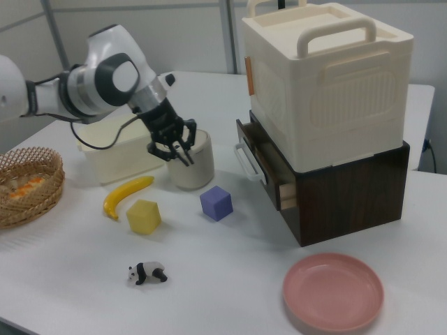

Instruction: Open the drawer

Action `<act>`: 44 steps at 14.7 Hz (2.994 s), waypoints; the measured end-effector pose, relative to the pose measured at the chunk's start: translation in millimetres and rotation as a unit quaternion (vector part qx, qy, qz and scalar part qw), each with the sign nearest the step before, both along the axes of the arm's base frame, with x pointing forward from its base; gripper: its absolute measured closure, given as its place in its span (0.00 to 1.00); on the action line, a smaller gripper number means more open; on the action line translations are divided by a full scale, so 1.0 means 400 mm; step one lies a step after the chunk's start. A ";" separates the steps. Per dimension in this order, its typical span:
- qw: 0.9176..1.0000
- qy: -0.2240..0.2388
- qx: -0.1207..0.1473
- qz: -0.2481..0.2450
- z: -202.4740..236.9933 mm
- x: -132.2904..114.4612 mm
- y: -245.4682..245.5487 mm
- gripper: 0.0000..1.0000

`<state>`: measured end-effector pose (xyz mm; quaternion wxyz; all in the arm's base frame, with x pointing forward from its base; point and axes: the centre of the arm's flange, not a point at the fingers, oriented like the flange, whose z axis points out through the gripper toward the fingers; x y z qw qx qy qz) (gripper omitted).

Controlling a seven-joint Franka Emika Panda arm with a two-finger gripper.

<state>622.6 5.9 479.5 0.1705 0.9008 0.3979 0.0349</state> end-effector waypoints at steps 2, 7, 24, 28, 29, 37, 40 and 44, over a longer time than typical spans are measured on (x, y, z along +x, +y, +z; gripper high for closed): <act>1.000 0.022 0.018 -0.006 0.013 -0.025 0.037 0.87; 0.999 0.015 0.044 -0.024 0.043 -0.034 0.041 0.83; 0.992 -0.108 0.007 -0.063 -0.046 0.150 -0.281 0.70; 0.992 -0.108 0.006 -0.062 -0.046 0.150 -0.279 0.70; 0.992 -0.108 0.006 -0.063 -0.046 0.150 -0.279 0.70; 0.990 -0.119 0.008 -0.070 -0.026 0.157 -0.278 0.70; 0.990 -0.124 0.011 -0.072 -0.015 0.160 -0.278 0.70; 0.992 -0.104 0.011 -0.077 -0.024 0.154 -0.270 0.70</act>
